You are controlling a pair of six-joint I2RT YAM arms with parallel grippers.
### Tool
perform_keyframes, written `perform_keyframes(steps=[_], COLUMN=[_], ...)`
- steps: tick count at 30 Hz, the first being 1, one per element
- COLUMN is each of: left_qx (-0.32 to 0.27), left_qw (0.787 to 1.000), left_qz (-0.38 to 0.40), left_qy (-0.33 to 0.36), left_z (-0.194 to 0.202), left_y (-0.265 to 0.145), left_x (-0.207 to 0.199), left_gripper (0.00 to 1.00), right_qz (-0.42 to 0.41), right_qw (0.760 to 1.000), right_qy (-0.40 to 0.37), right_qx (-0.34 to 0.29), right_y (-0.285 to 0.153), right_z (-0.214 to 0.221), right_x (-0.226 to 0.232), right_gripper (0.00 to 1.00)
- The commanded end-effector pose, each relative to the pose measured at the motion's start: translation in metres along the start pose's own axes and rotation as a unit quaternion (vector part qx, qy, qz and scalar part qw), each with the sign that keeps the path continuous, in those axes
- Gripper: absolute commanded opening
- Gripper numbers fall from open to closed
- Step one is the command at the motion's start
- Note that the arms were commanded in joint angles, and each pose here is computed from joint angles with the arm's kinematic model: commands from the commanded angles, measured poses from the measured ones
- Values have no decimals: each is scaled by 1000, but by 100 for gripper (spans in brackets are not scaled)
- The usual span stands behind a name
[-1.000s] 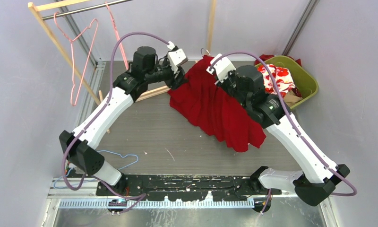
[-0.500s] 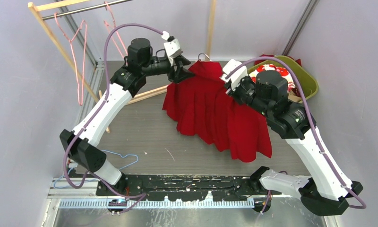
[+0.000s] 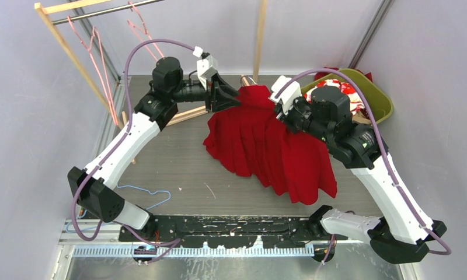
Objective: Remove the skirt from the hanger
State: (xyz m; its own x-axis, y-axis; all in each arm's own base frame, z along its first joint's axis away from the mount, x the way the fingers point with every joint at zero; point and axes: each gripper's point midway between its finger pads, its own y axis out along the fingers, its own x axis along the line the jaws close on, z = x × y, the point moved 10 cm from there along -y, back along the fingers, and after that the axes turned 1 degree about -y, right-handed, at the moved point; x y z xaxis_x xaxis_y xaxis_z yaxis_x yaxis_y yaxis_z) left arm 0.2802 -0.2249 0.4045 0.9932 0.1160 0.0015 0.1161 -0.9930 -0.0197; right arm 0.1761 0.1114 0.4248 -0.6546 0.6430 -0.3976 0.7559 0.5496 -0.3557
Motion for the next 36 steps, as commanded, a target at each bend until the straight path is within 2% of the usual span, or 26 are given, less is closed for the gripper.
perform_keyframes(steps=[1,9,14,19,22,23,25,27,30,33,36], left_qx=[-6,8,19,28,33,36,42,37,30,24,11], left_qw=[1000,997,995,993,992,992,992,992,994,995,996], left_qz=[27,55,65,76,75,66,60,61,51,34,18], left_qy=[-7,-46,-72,-89,-94,-97,-102,-102,-95,-89,-88], left_z=[2,15,23,29,32,34,36,34,29,26,24], left_y=[-1,11,16,18,18,18,16,14,10,2,-4], left_x=[-4,8,13,14,14,15,17,19,24,33,45], left_gripper=[37,37,11,0,0,2,35,50,64,68,79], right_qz=[37,40,48,56,59,58,57,57,56,55,57], right_qw=[993,993,992,991,991,991,991,991,992,991,991], right_qy=[8,3,3,3,2,2,1,2,1,2,2], right_qx=[-111,-115,-115,-119,-122,-122,-119,-119,-117,-119,-120], right_y=[-21,-25,-27,-28,-28,-27,-26,-26,-26,-28,-30], right_z=[-41,-44,-43,-45,-46,-47,-46,-47,-46,-47,-48], right_x=[-17,-18,-20,-21,-22,-22,-22,-22,-22,-22,-23], right_gripper=[1,1,1,1,1,1,1,1,1,1,1])
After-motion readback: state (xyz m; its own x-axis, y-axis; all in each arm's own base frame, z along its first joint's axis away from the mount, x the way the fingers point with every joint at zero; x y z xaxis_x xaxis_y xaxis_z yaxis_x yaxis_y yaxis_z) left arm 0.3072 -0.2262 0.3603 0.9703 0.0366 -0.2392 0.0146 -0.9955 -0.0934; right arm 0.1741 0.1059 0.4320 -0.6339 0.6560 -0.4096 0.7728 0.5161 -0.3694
